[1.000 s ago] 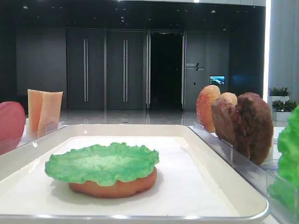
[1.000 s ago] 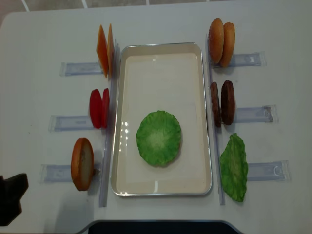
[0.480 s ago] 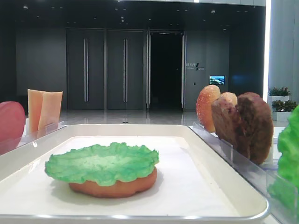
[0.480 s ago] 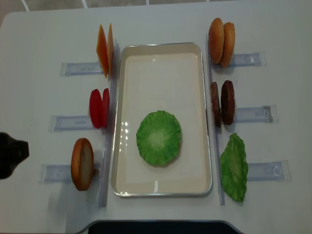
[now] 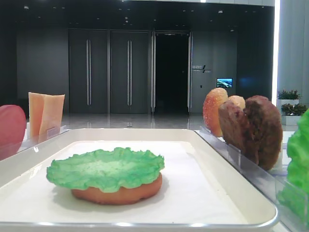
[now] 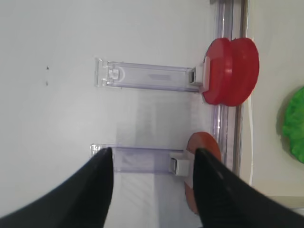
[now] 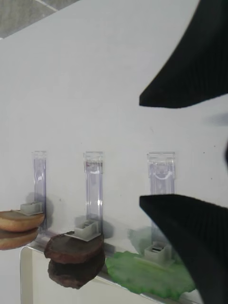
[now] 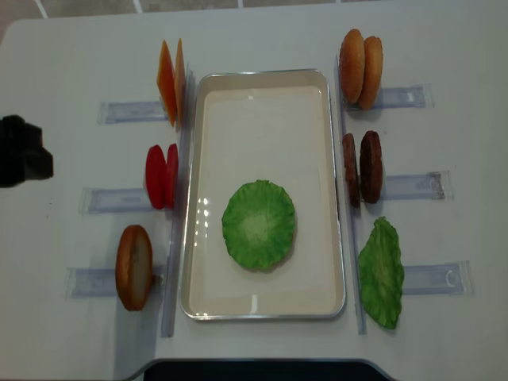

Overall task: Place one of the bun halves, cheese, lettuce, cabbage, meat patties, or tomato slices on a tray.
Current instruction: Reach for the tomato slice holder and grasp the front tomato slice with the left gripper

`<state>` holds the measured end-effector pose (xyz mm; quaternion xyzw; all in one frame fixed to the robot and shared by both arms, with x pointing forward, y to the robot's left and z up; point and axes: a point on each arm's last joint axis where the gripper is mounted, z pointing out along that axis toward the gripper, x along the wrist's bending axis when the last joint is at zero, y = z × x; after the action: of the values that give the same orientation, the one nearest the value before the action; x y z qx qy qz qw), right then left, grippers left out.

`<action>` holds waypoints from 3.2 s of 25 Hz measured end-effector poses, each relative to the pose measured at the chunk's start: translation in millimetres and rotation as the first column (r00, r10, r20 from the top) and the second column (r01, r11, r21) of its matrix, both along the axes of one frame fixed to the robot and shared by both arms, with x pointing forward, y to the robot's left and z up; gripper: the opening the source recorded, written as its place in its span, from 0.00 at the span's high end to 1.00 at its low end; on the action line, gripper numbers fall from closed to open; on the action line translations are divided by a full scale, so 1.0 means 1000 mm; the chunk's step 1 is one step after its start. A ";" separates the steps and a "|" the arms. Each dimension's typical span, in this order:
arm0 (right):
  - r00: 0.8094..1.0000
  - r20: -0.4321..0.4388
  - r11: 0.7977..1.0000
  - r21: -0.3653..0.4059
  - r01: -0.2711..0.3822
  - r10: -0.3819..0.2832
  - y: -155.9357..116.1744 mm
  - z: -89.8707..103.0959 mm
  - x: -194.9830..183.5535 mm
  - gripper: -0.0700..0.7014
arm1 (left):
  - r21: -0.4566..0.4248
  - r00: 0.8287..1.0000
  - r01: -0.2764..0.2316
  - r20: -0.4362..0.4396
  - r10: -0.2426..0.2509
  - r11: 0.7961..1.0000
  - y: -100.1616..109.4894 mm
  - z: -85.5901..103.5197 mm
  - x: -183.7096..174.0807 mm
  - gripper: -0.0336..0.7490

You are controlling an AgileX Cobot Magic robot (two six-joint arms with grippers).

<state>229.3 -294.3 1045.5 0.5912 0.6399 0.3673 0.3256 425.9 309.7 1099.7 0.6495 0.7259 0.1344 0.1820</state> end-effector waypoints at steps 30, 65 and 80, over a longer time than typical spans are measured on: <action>1.000 0.000 1.000 0.000 0.000 0.000 0.000 0.000 0.000 0.38 | 0.010 0.967 0.016 -0.255 -0.012 1.000 0.013 -0.050 0.127 0.43; 1.000 0.000 1.000 0.000 0.000 0.000 0.000 0.000 0.000 0.38 | 0.008 0.939 0.137 -0.319 -0.128 0.990 -0.116 -0.070 0.120 0.43; 1.000 0.000 1.000 0.000 0.000 0.000 0.000 0.000 0.000 0.38 | -0.019 0.926 0.119 -0.359 -0.118 0.993 -0.124 -0.101 0.134 0.43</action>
<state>229.3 -294.3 1045.5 0.5912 0.6399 0.3673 0.3256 560.3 185.6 998.3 0.7061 0.7061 0.0031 0.0531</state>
